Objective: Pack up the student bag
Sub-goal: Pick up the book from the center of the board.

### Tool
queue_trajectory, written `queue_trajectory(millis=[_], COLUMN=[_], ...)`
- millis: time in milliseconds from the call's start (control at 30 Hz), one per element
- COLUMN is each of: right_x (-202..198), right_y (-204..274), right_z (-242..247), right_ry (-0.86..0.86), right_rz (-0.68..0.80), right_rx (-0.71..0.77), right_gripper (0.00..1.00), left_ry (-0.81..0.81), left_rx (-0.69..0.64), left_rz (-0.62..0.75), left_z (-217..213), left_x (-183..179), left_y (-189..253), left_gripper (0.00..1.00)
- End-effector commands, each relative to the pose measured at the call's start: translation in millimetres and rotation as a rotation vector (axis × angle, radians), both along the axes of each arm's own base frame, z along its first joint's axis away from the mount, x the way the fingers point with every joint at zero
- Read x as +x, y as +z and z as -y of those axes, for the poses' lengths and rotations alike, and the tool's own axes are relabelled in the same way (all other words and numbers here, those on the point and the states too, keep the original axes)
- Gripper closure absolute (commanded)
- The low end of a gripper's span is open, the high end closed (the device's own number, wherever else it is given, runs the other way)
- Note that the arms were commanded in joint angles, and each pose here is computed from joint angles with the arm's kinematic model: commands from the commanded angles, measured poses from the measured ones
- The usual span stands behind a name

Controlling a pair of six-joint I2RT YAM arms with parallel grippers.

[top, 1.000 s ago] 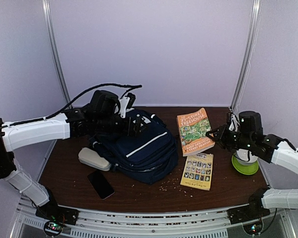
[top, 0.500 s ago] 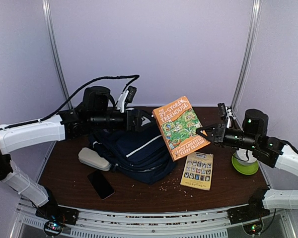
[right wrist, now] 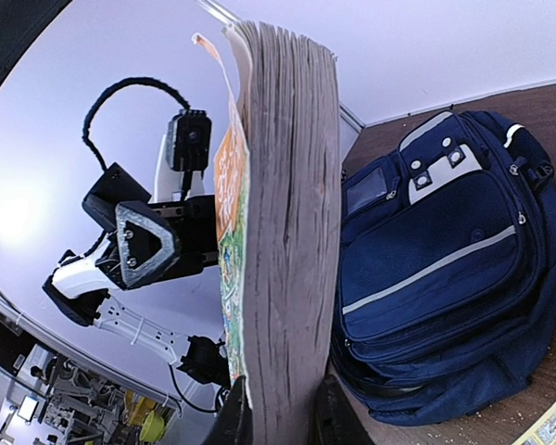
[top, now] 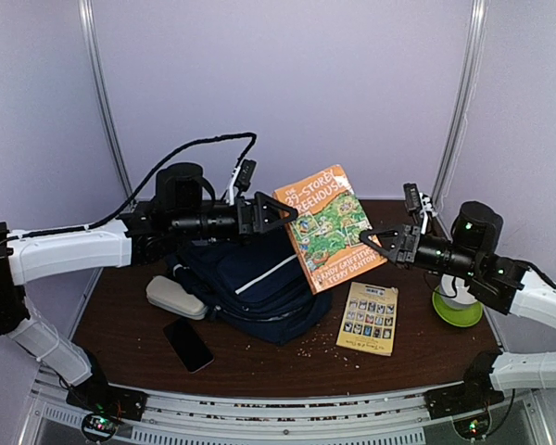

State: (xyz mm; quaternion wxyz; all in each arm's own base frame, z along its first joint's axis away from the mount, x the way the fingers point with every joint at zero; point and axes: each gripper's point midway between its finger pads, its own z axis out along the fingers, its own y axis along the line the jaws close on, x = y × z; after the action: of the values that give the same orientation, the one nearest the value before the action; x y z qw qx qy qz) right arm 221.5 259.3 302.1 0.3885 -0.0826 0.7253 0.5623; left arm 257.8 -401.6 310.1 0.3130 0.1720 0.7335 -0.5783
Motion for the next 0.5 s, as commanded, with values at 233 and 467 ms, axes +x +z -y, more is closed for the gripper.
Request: queue_trajectory(millis=[233,467], right_x=[-21.3,-16.9], right_y=[57.1,59.0], right_z=[-20.1,-22.4], right_ry=[0.138,0.126], right_rz=[0.152,0.139], right_rx=[0.132,0.119], right_gripper=[1.00,1.00], left_ry=[-0.064,-0.065], left_rx=[-0.168,-0.234], left_rz=[0.015,0.064], left_z=[10.4,4.8], left_x=[0.6,-3.8], left_y=[36.1,61.4], left_gripper=[0.38,0.99])
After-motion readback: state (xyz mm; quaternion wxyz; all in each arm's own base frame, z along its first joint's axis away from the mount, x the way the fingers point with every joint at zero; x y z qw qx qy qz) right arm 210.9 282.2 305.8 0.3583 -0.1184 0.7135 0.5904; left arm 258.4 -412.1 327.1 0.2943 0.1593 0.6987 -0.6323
